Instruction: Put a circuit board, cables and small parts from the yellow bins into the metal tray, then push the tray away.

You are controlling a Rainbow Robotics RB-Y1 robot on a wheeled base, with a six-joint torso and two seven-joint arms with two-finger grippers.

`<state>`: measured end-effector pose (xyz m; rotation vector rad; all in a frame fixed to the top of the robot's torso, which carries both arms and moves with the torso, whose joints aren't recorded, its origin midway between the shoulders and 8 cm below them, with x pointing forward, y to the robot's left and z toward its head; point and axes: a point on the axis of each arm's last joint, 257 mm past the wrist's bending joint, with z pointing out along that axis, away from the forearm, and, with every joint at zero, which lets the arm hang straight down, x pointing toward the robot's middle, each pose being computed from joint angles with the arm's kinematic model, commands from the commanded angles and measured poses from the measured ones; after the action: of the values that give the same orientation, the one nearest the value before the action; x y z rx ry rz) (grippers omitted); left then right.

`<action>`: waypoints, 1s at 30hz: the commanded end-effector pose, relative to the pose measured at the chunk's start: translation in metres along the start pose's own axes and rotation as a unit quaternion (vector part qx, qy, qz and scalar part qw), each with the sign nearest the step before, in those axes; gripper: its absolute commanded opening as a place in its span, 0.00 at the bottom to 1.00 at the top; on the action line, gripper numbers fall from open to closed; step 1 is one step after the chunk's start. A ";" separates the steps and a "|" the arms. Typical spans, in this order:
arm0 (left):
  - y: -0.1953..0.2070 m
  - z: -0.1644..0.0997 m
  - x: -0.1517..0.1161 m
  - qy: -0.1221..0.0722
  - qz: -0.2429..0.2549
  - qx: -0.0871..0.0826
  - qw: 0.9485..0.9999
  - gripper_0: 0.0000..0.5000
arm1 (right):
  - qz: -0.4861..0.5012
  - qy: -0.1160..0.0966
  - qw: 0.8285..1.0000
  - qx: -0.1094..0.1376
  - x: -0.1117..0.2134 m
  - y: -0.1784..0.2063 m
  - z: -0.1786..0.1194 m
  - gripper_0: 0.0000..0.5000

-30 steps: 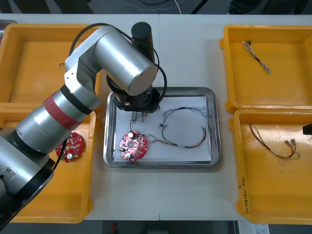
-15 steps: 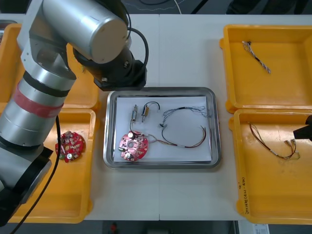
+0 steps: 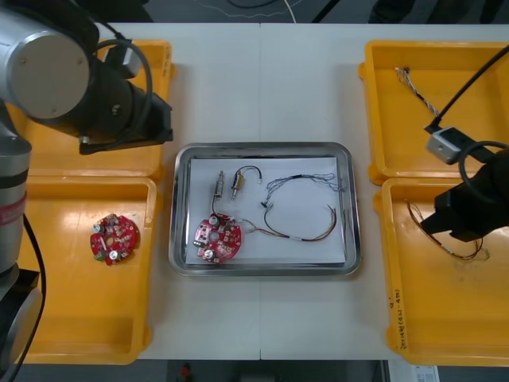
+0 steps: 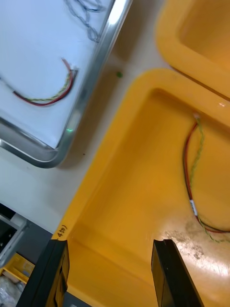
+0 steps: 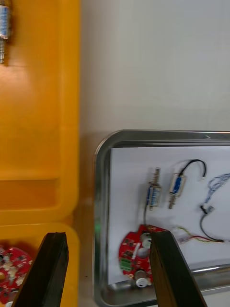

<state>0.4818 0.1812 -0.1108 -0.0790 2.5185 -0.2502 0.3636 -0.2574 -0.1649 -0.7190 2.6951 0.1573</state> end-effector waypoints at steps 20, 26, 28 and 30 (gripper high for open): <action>0.161 -0.042 0.037 0.008 -0.007 -0.081 0.997 1.00 | -0.365 -0.032 0.930 0.030 -0.086 0.204 0.084 1.00; 0.175 -0.052 0.050 0.015 -0.002 -0.080 0.997 1.00 | -0.411 -0.028 0.911 0.024 -0.080 0.224 0.114 1.00; 0.177 -0.053 0.054 0.017 -0.001 -0.082 0.997 1.00 | -0.429 -0.014 0.903 0.027 -0.074 0.224 0.123 1.00; 0.179 -0.053 0.055 0.017 0.000 -0.082 0.996 1.00 | -0.441 -0.005 0.897 0.026 -0.069 0.225 0.127 1.00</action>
<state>0.4140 0.3428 -0.1456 -0.2529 2.5858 -0.1315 0.3465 -0.0204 -0.2589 -1.6742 2.2032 -0.1013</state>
